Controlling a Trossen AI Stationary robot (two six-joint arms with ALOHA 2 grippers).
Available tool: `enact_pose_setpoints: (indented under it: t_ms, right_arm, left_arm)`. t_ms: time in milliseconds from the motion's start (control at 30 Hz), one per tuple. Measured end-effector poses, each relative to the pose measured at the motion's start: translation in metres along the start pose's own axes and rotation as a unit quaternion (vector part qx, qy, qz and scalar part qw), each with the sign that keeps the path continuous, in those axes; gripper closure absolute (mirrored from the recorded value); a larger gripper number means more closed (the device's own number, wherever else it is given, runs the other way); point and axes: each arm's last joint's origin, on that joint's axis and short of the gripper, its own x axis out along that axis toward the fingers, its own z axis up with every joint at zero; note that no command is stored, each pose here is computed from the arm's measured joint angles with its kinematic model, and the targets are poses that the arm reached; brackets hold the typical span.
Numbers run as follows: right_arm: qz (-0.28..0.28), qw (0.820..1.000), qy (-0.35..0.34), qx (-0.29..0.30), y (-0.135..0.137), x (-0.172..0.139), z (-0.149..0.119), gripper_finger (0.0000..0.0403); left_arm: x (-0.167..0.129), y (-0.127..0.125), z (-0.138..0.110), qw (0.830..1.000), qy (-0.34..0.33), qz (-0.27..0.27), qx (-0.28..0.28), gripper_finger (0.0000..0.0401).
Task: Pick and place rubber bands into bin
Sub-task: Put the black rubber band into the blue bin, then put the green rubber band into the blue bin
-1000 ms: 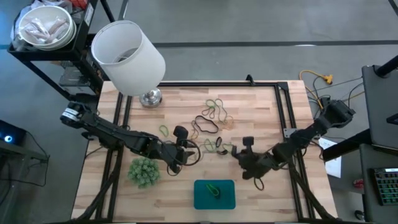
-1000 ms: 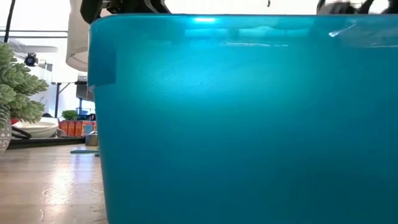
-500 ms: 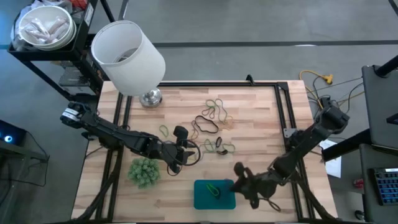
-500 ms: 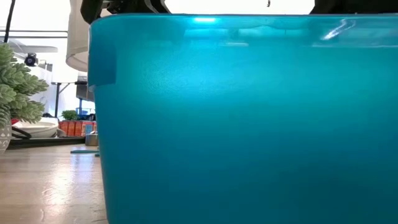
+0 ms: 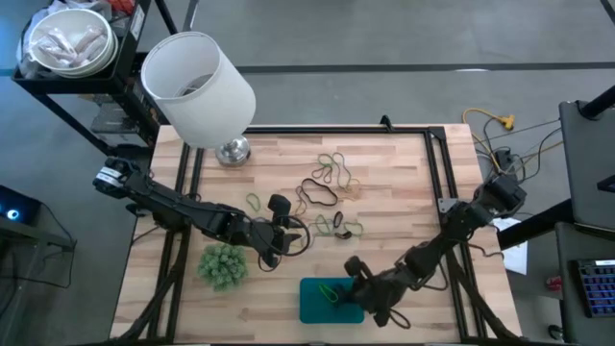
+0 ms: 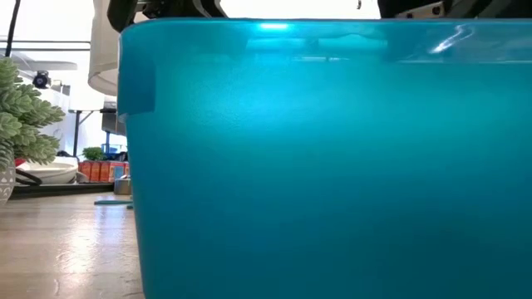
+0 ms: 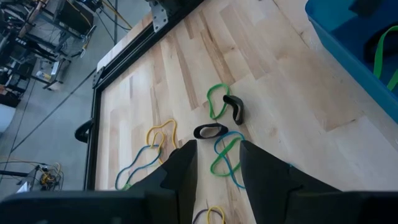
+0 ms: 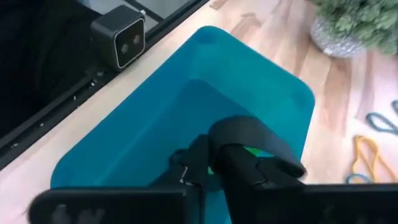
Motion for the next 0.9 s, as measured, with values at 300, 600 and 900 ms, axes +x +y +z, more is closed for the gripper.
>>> enact_pose_setpoints:
  t_ms: [300, 600, 900]
  right_arm:
    - [0.002, 1.000, -0.006, -0.005, -0.003, -0.004, 0.003, 0.0322]
    - [0.022, 1.000, -0.010, -0.010, -0.003, -0.006, 0.005, 0.0301]
    - [-0.043, 0.998, 0.039, 0.021, -0.014, -0.033, 0.005, 0.0299]
  left_arm:
    - [0.000, 0.000, 0.000, 1.000, 0.001, -0.001, -0.001, 0.0296]
    - [0.000, -0.003, -0.007, 0.999, 0.036, -0.013, -0.032, 0.0296]
    - [0.005, 0.001, -0.040, 0.980, 0.182, 0.015, -0.074, 0.0296]
